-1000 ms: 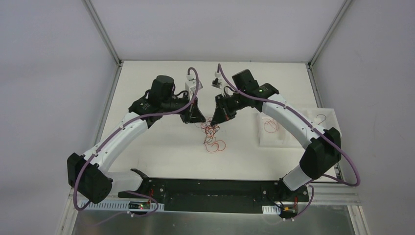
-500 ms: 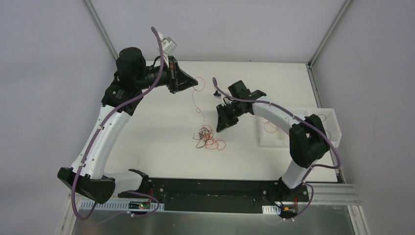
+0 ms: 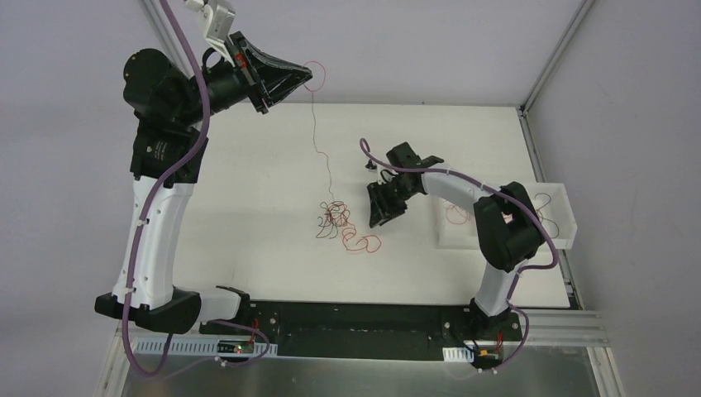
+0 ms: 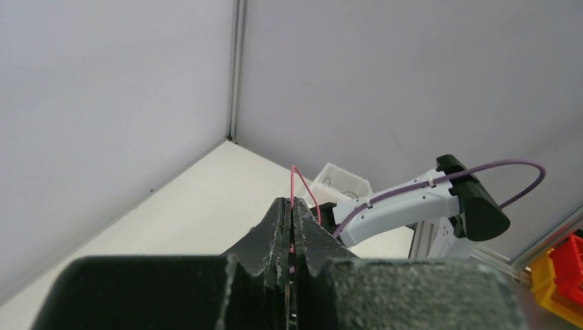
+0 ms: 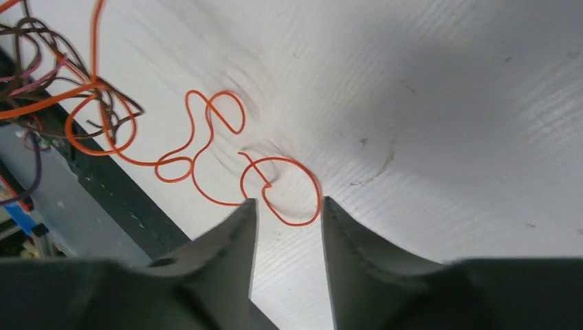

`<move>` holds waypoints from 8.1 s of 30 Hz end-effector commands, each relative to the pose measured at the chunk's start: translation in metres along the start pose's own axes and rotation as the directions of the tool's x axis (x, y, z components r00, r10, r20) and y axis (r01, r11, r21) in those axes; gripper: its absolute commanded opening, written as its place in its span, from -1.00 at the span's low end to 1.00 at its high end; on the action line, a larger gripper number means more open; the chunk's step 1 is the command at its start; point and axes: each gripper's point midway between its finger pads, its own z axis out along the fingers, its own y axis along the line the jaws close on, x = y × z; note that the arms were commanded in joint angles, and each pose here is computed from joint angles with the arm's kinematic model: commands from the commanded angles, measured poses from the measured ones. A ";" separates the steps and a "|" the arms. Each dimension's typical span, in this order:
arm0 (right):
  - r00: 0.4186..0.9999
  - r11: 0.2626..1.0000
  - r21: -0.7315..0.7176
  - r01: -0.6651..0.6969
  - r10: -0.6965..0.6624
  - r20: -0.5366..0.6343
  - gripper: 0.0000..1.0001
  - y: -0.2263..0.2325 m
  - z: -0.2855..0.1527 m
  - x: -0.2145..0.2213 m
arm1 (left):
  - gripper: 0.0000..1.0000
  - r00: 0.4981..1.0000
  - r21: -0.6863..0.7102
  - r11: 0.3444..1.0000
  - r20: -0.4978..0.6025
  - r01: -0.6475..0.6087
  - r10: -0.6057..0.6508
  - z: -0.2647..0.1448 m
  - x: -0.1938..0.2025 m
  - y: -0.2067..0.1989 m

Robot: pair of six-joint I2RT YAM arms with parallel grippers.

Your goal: Untangle the cables

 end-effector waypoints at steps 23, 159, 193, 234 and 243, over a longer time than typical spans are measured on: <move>0.462 0.797 0.250 0.550 -0.540 0.704 0.96 0.170 -0.097 -0.138 | -1.00 0.988 0.078 0.997 0.154 0.003 -0.015 0.011 -0.051 -0.016; 0.445 0.817 0.562 0.131 -0.555 0.703 -1.00 0.071 -0.370 -0.054 | 0.98 0.844 -0.106 0.871 -0.217 0.479 -0.490 0.014 0.179 0.028; 0.473 0.804 0.593 -0.054 -0.502 0.724 -1.00 -0.010 -0.393 -0.050 | 0.98 0.845 -0.104 0.880 -0.248 0.463 -0.474 0.012 0.190 0.029; 0.495 0.828 0.554 -0.090 -0.445 0.746 -1.00 -0.033 -0.390 -0.054 | 0.98 0.839 -0.101 0.883 -0.277 0.459 -0.468 0.012 0.205 0.033; 0.664 0.860 0.509 -0.043 -0.357 0.658 -1.00 -0.101 -0.284 -0.029 | 0.98 0.845 -0.098 0.897 -0.306 0.431 -0.439 0.009 0.216 0.036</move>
